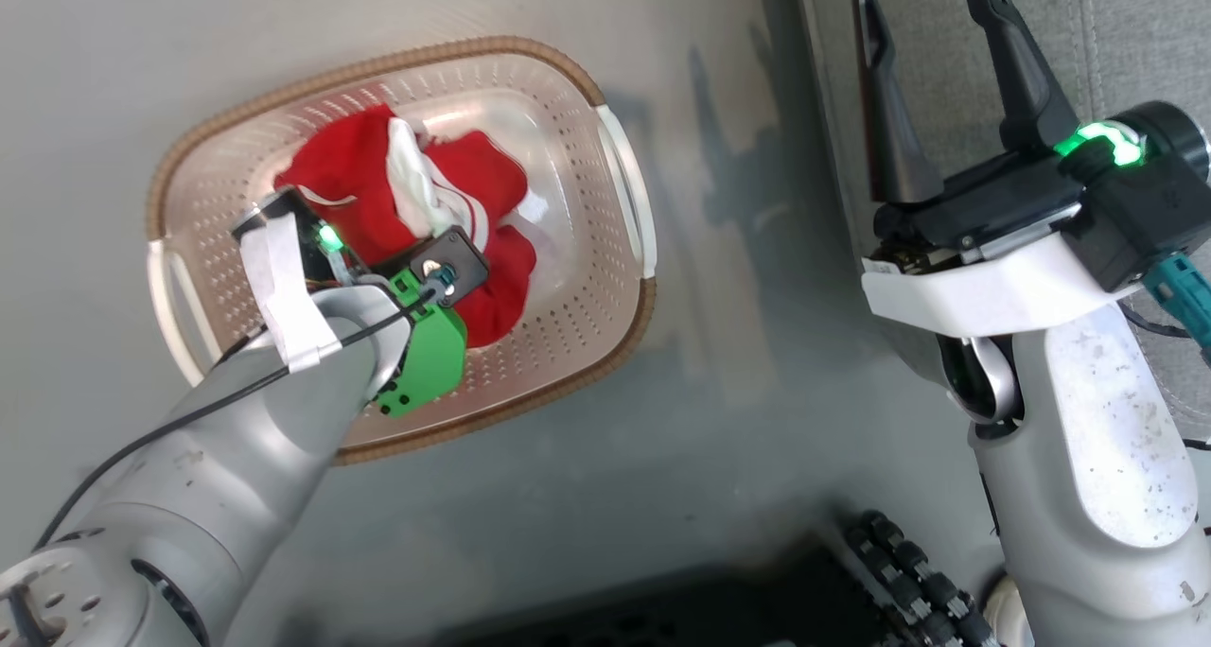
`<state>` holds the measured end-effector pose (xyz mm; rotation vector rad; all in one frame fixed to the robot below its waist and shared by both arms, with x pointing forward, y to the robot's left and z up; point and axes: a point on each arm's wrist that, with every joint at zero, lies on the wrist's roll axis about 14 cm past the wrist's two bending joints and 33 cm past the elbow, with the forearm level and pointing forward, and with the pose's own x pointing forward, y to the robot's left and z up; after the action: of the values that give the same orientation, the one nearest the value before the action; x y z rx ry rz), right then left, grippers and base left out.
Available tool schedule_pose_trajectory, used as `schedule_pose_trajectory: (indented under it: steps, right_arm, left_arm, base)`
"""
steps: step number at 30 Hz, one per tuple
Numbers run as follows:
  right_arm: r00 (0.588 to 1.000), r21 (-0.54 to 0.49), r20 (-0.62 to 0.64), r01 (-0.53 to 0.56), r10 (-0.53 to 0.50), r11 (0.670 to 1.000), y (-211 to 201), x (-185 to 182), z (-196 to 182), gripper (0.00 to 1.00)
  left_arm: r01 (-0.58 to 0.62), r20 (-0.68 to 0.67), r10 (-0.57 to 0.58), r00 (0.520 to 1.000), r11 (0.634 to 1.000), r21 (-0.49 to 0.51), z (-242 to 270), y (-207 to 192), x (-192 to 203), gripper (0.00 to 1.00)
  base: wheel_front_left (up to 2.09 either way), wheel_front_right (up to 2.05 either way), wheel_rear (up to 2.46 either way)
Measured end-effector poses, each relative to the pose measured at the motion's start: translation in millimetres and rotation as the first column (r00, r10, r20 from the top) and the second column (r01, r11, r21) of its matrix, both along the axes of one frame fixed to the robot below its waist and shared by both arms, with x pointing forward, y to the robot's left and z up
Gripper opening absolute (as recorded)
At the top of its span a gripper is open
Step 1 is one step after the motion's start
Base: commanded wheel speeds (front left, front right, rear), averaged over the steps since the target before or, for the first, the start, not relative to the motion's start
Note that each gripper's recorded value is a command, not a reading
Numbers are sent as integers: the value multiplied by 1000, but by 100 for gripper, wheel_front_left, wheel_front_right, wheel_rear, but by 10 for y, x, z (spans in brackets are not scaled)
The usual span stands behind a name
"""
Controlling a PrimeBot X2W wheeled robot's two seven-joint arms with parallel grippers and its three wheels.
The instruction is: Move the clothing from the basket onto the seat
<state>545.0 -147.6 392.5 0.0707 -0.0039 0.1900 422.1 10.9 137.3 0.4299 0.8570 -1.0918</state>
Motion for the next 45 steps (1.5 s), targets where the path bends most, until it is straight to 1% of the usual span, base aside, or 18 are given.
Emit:
schedule_pose_trajectory:
  steps: [7,11,16,21,29,31,33,37,40,45]
  right_arm:
    - [1000,5,24,-3,3,1000,52,-107,253,100]
    - [999,8,34,-7,7,1000,86,-193,391,100]
    - [998,21,61,-18,17,1000,150,-299,609,100]
    - [996,31,86,-22,20,999,180,-416,800,100]
    - [991,49,129,-37,30,998,247,-594,1080,100]
    - [989,53,143,-40,32,998,260,-630,1151,100]
    - [987,61,156,-42,32,997,268,-673,1225,100]
    - [984,69,174,-43,30,997,269,-756,1335,100]
    - [983,73,184,-45,31,996,274,-819,1395,100]
    - [980,83,196,-43,26,996,260,-910,1476,100]
  left_arm:
    - [-41,81,49,995,995,-91,513,-89,86,0]
    - [-97,113,113,987,985,-143,836,-107,162,0]
    - [-147,174,193,966,958,-246,1336,-125,290,0]
    - [-190,232,270,934,930,-316,1748,-28,336,0]
    - [-206,335,384,860,863,-461,2514,8,427,0]
    - [-202,360,413,837,844,-497,2711,15,454,0]
    - [-204,379,453,807,816,-541,2936,38,491,0]
    - [-184,419,513,749,769,-612,3353,71,536,0]
    - [-162,441,545,714,740,-652,3612,85,534,0]
    - [-111,463,583,667,693,-713,4018,61,514,0]
  base:
    - [0,0,0]
    - [0,0,0]
    - [0,0,0]
    - [0,0,0]
    - [0,0,0]
    - [0,0,0]
    - [0,0,0]
    - [0,0,0]
    - [0,0,0]
    - [0,0,0]
